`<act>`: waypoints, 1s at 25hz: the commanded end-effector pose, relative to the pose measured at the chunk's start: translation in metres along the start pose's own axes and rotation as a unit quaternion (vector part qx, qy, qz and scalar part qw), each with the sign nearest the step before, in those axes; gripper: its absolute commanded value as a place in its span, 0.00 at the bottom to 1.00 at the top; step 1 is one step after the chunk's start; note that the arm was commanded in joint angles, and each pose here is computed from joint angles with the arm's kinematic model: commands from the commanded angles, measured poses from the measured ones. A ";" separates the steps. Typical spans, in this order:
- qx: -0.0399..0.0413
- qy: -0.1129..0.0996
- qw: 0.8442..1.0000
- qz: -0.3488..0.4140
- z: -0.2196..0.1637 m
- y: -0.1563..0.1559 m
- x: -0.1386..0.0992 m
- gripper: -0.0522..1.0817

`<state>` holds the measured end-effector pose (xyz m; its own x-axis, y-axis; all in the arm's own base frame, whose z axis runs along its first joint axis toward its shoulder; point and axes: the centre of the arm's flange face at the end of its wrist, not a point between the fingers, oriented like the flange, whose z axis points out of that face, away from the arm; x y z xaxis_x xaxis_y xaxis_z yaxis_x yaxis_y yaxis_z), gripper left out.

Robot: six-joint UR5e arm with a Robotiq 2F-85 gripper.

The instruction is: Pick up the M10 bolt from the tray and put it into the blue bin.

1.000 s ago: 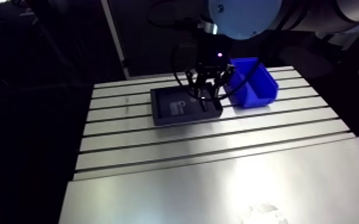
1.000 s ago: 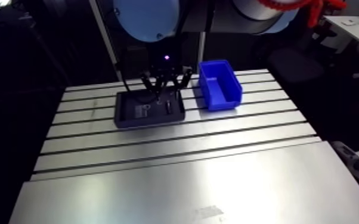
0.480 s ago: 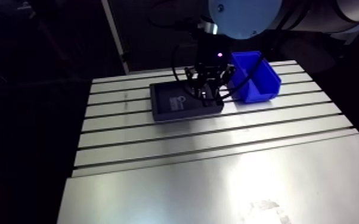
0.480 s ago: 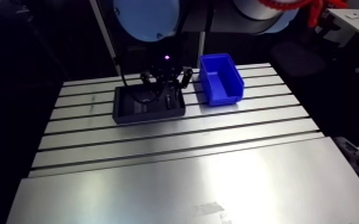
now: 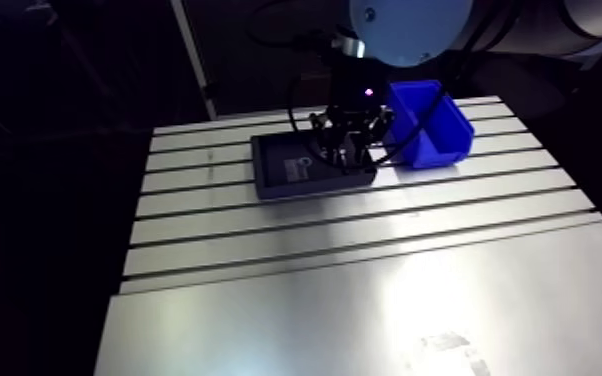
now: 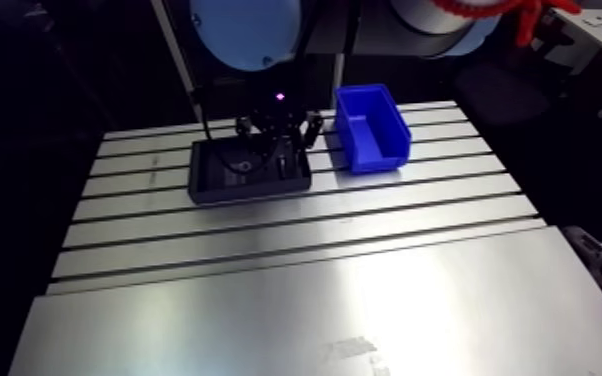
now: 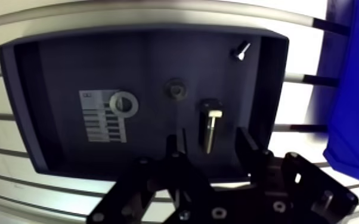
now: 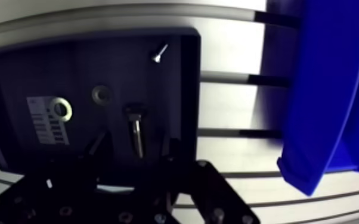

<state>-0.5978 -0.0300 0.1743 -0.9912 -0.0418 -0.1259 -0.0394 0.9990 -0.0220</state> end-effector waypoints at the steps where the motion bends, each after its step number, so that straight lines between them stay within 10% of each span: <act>1: 0.000 -0.002 1.000 0.000 0.003 0.000 0.001 0.47; 25: 0.000 -0.002 1.000 -0.001 0.003 0.000 0.002 0.55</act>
<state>-0.5988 -0.0299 0.1709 -0.9907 -0.0428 -0.1295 -0.0402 0.9989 -0.0229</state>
